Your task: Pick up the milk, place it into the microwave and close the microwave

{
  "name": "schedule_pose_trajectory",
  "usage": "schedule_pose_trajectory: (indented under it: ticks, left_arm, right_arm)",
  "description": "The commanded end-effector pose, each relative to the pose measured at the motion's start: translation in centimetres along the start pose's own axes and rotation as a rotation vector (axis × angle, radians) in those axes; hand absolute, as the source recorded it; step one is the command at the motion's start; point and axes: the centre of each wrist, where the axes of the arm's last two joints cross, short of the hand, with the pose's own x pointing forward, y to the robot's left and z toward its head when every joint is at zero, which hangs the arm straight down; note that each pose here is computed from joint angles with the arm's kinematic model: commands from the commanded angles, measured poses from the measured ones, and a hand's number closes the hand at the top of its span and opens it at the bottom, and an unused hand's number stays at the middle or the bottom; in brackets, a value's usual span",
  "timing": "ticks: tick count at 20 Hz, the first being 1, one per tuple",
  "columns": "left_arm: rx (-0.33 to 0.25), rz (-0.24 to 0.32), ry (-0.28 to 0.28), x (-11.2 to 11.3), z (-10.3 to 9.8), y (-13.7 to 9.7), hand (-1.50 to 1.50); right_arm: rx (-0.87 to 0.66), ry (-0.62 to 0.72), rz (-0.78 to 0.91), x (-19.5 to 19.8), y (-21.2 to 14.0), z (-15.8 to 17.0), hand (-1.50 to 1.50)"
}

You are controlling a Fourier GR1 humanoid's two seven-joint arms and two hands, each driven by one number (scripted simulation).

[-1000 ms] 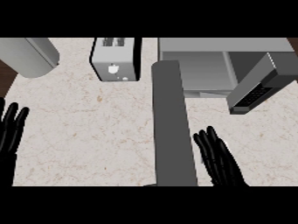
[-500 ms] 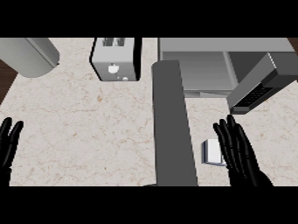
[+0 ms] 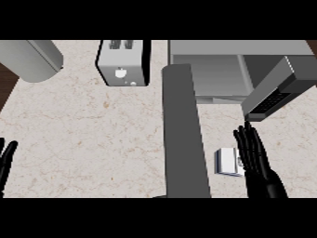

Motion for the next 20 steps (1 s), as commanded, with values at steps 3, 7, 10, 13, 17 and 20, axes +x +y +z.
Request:
schedule_pose_trajectory:
  ticks: [3, 7, 10, 13, 17, 20]
  left_arm:
    - [-0.003, -0.012, -0.007, 1.4, 1.0, 0.4, -1.50]
    - [-0.003, 0.010, 0.003, 0.6, 1.3, 0.6, -1.50]
    - [-0.019, -0.002, -0.005, 0.5, 2.1, 1.1, -1.50]
    - [-0.016, -0.010, -0.006, 1.2, 0.2, -0.7, -1.50]
    - [-0.015, 0.027, -0.003, 0.3, 2.7, -0.4, -1.50]
    - [-0.018, 0.018, -0.011, -0.6, 2.2, -0.1, -1.50]
  right_arm:
    - [-0.065, 0.061, 0.043, -4.5, -2.3, 2.4, -1.50]
    - [-0.081, 0.046, 0.030, -5.8, -4.8, 3.9, -1.50]
    - [-0.086, 0.050, 0.049, -6.8, -6.3, 1.9, -1.50]
    - [-0.082, 0.064, 0.050, -8.2, -4.0, 2.1, -1.50]
    - [-0.056, 0.055, 0.065, -10.8, -6.6, 2.3, -1.50]
    - [-0.029, 0.055, 0.072, -11.9, -6.1, 3.3, -1.50]
